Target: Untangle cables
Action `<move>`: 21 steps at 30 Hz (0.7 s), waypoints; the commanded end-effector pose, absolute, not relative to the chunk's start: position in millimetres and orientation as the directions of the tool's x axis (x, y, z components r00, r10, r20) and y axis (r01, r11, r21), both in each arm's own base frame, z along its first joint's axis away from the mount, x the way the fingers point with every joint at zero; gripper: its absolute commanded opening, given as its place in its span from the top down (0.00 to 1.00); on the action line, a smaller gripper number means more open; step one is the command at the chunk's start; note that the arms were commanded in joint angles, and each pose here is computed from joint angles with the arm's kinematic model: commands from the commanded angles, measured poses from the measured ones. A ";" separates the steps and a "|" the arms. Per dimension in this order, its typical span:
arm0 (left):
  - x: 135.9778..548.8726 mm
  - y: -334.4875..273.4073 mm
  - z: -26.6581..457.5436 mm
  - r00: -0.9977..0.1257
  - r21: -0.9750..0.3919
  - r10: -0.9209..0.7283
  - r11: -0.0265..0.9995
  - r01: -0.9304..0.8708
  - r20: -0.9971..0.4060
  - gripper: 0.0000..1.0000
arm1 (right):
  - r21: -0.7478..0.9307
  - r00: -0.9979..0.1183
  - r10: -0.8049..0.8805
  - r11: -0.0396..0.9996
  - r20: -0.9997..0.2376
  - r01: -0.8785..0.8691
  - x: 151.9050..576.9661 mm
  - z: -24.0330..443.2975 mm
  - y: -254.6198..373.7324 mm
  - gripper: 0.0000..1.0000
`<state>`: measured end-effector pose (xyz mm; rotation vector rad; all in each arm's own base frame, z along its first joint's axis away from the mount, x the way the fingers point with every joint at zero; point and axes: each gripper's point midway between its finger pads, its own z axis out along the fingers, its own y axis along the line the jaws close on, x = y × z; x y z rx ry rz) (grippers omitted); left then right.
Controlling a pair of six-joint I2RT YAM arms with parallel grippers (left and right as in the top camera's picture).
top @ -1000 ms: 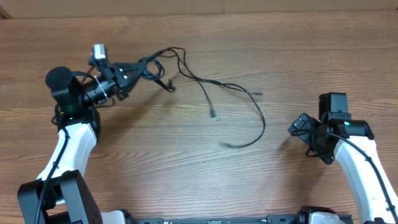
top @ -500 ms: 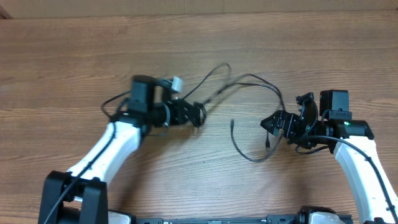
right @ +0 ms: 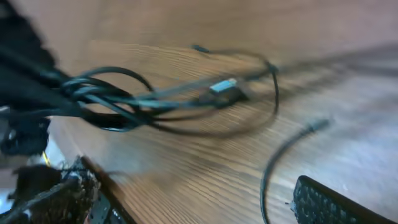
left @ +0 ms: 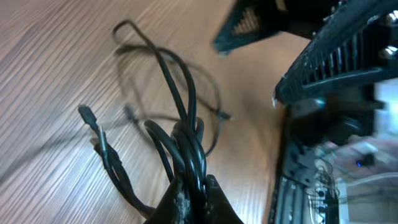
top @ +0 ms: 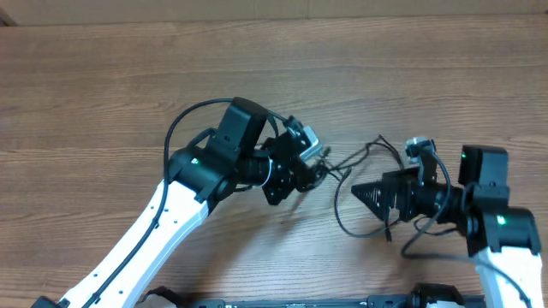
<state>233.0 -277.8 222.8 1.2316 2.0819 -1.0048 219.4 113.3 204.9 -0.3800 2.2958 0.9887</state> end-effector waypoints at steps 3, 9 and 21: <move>186.0 -291.2 278.7 -0.224 -0.268 0.413 -0.050 0.962 -0.883 0.96 | 0.400 -0.529 -0.117 0.523 -0.841 -0.752 192.8 251.4 134.3 0.00; 169.2 -292.3 290.8 -0.192 -0.266 0.362 -0.167 0.949 -0.912 0.96 | 0.269 -0.354 -0.139 0.419 -0.925 -0.867 181.7 273.3 143.8 0.16; 147.6 -307.4 305.4 -0.051 -0.142 0.283 -0.311 0.940 -0.958 0.88 | 0.310 -0.368 -0.121 0.338 -0.922 -0.889 163.4 274.8 150.5 0.71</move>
